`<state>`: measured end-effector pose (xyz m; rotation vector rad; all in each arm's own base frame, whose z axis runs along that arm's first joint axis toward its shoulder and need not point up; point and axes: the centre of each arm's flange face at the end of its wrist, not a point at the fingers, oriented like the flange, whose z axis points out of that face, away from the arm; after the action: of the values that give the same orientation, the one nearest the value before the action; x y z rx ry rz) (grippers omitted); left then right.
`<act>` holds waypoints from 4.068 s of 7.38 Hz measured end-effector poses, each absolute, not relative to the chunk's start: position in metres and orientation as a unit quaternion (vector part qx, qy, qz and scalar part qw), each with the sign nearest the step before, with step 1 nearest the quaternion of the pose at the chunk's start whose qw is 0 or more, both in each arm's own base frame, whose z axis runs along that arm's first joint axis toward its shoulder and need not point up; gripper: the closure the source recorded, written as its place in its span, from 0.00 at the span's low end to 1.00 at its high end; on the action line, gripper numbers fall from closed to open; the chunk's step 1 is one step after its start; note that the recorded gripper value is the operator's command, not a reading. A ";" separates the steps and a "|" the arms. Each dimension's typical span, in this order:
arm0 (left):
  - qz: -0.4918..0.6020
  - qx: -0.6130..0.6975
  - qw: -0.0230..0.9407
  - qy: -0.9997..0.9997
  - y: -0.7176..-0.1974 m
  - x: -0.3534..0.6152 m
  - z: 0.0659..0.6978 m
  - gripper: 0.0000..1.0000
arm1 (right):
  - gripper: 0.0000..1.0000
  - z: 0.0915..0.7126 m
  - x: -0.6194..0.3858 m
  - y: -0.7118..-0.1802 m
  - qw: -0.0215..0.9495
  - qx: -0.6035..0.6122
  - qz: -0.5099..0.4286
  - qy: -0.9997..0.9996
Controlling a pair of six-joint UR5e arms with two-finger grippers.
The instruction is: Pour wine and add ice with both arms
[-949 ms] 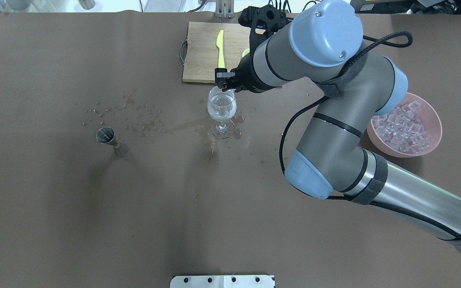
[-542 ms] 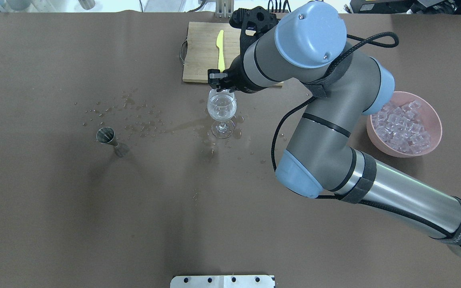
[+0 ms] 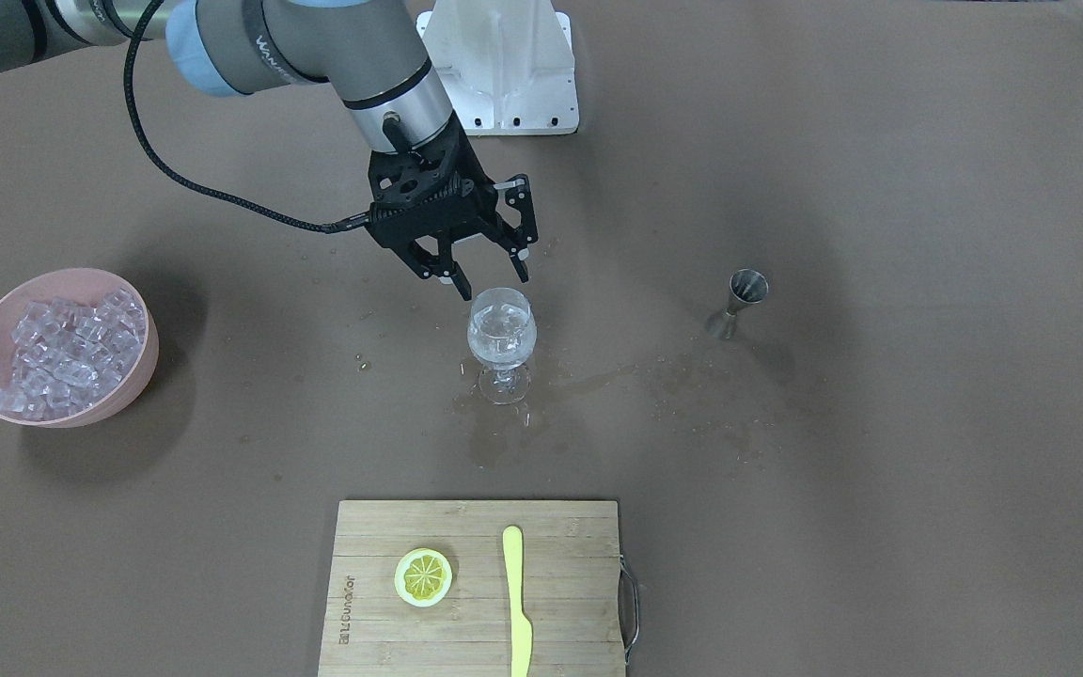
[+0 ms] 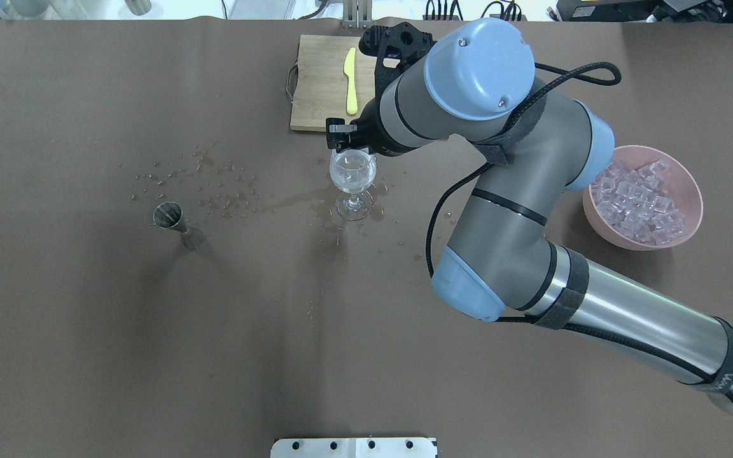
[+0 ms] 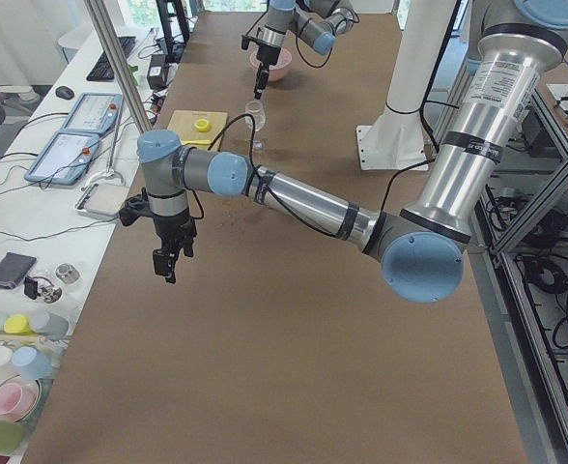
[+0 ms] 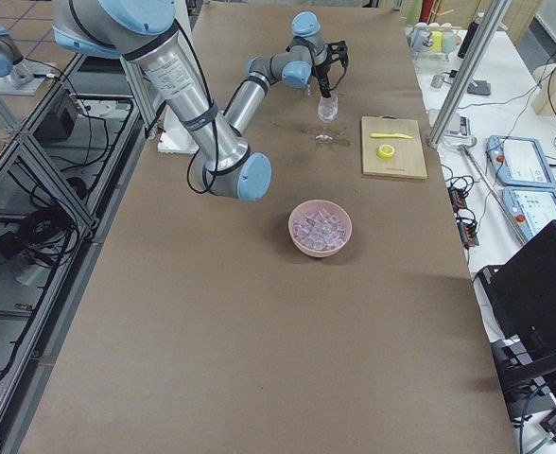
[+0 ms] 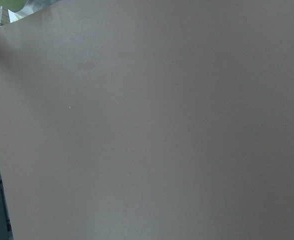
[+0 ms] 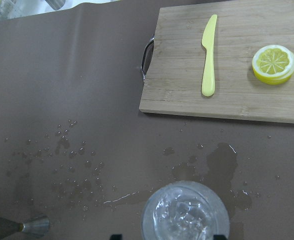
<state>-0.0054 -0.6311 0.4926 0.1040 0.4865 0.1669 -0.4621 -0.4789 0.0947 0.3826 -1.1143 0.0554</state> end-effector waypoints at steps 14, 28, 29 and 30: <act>0.025 0.027 0.960 0.277 -0.552 -0.045 0.586 0.02 | 0.00 0.574 0.035 -0.556 0.931 -0.004 -0.094 -0.354; -0.027 0.008 0.928 0.372 -0.493 -0.080 0.612 0.02 | 0.00 0.641 0.090 -0.513 0.928 -0.045 0.000 -0.369; -0.027 0.007 0.928 0.371 -0.493 -0.080 0.612 0.02 | 0.00 0.640 0.089 -0.513 0.928 -0.044 -0.001 -0.370; -0.027 0.007 0.928 0.371 -0.493 -0.080 0.613 0.02 | 0.00 0.639 0.089 -0.513 0.927 -0.043 -0.001 -0.372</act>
<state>-0.0803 -0.4932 0.6126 0.0138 0.7594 -0.0555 0.0889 -0.5130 0.6386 -0.0883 -0.7623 -0.0021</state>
